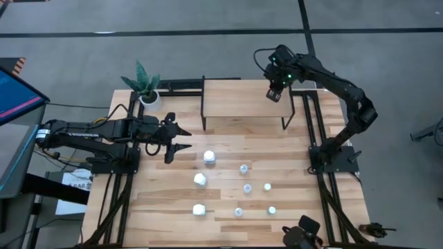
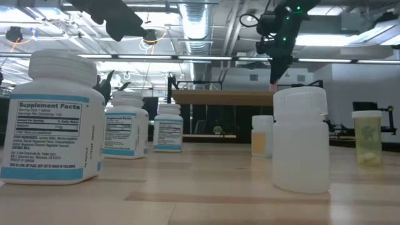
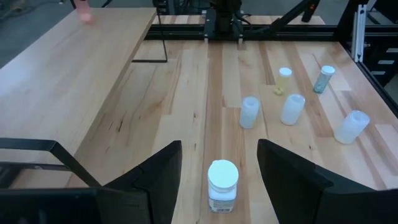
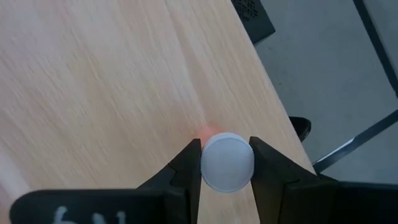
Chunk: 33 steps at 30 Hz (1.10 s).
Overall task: Pick and place medicine bottles onto shelf by color
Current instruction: Put the pink pill bottle on the shelf
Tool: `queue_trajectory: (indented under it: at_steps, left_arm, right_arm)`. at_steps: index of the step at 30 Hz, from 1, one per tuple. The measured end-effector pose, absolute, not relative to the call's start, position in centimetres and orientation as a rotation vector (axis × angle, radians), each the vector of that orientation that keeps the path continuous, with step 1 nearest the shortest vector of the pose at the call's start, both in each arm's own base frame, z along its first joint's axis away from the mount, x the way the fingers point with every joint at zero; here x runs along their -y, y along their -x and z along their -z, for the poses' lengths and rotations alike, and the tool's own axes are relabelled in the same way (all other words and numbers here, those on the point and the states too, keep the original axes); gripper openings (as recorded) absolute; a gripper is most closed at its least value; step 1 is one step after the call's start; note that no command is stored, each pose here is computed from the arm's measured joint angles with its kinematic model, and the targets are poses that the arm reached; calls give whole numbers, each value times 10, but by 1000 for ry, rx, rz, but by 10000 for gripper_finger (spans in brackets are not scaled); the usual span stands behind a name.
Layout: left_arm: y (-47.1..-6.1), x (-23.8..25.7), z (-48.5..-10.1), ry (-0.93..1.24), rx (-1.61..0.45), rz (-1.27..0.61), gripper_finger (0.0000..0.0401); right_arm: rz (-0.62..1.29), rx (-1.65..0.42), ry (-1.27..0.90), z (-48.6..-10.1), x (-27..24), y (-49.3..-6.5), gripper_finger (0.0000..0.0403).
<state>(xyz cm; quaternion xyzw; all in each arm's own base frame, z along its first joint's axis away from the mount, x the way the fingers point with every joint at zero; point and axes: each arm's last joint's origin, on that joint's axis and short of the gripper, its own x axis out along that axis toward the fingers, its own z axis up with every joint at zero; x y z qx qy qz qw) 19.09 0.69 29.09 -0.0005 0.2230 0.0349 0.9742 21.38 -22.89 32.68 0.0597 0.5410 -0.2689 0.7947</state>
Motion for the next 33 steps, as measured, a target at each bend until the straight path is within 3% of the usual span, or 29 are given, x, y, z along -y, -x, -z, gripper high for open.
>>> queue_trajectory:
  at_steps: [8,23,33]
  left_arm:
    - [-191,-7,-291,1,-450,-71,199]
    - [-191,-7,-291,1,-450,-70,199]
    - [-191,-7,-291,1,-450,-70,199]
  right_arm:
    - [594,-1152,-151,-327,229,-214,122]
    - [597,-1147,-150,-327,229,-214,200]
    - [597,-1135,-133,-328,230,-215,210]
